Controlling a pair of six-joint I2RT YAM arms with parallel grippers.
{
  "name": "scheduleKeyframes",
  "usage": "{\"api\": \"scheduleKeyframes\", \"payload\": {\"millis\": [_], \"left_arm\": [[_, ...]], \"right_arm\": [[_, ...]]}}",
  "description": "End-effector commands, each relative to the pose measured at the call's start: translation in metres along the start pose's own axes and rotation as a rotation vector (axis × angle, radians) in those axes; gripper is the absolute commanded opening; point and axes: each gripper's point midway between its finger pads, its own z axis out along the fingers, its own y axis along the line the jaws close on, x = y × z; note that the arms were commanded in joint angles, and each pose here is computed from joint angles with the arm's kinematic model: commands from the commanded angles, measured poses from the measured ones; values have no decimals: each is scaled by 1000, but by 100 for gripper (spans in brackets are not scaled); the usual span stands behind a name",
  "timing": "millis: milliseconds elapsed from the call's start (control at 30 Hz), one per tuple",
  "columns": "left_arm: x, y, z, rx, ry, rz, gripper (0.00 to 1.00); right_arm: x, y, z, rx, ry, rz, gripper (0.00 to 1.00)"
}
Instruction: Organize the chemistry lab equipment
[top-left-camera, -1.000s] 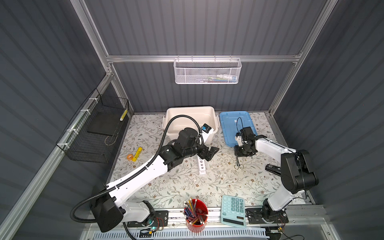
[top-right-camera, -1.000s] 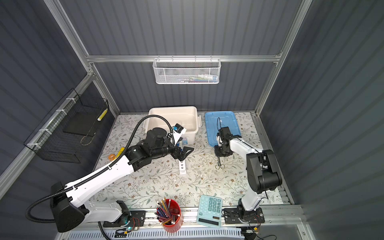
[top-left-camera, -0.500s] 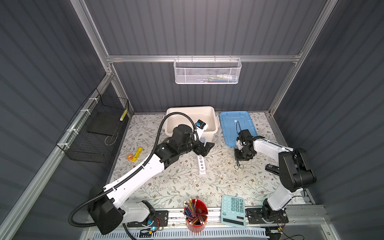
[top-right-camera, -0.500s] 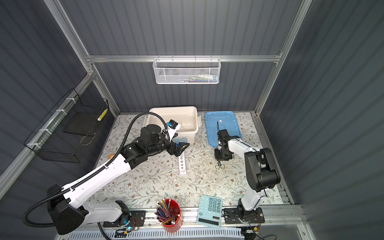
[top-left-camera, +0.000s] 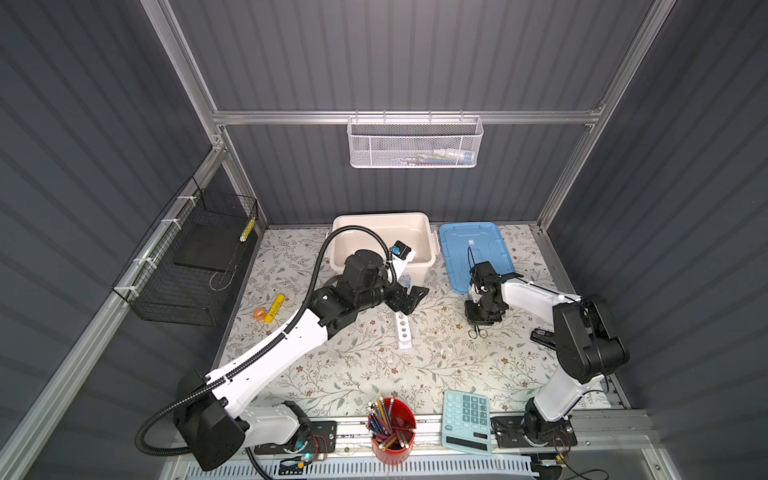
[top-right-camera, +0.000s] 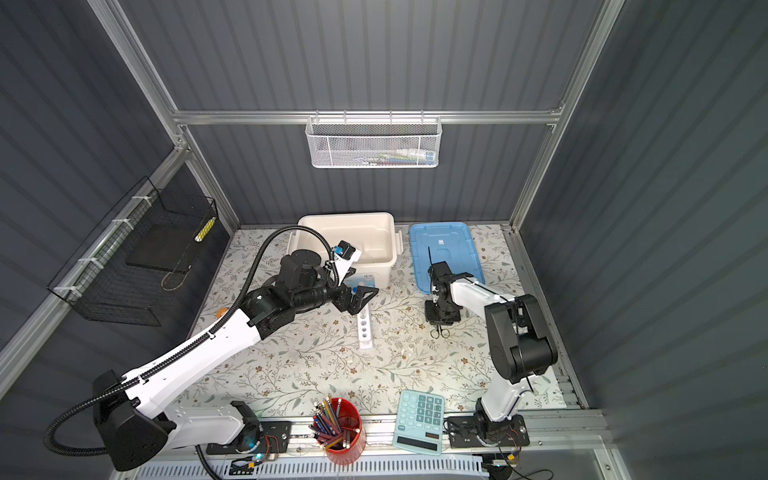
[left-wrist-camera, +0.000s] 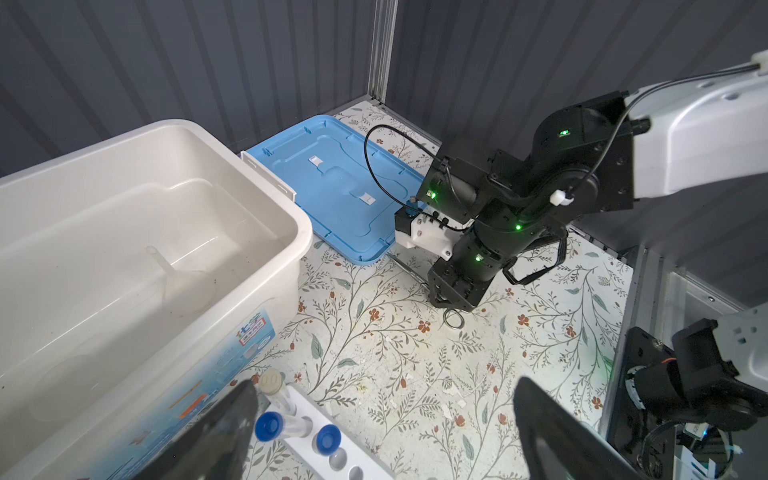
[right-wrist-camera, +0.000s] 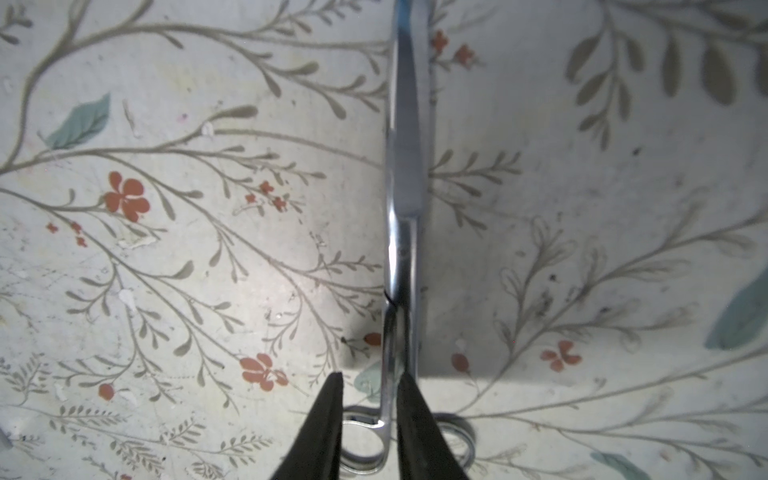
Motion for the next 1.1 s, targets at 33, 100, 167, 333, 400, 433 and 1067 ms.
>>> {"api": "scheduleKeyframes", "payload": {"millis": [33, 100, 167, 333, 400, 433, 1067], "left_arm": [[8, -4, -4, 21, 18, 4, 96], [11, -4, -3, 23, 27, 5, 96], [16, -8, 1, 31, 52, 13, 96], [26, -22, 10, 58, 86, 28, 95], [28, -26, 14, 65, 94, 32, 95], [29, -28, 15, 68, 97, 33, 95], [29, -34, 22, 67, 113, 22, 94]], "right_arm": [[14, -1, -2, 7, 11, 84, 27], [13, -6, -7, 32, -17, 105, 28], [11, -13, -12, 64, -39, 119, 29], [5, -18, -21, 92, -71, 118, 33], [6, -21, -17, 97, -63, 125, 33], [8, -21, -13, 94, -49, 131, 33], [24, 40, -7, -244, -93, 318, 31]]}}
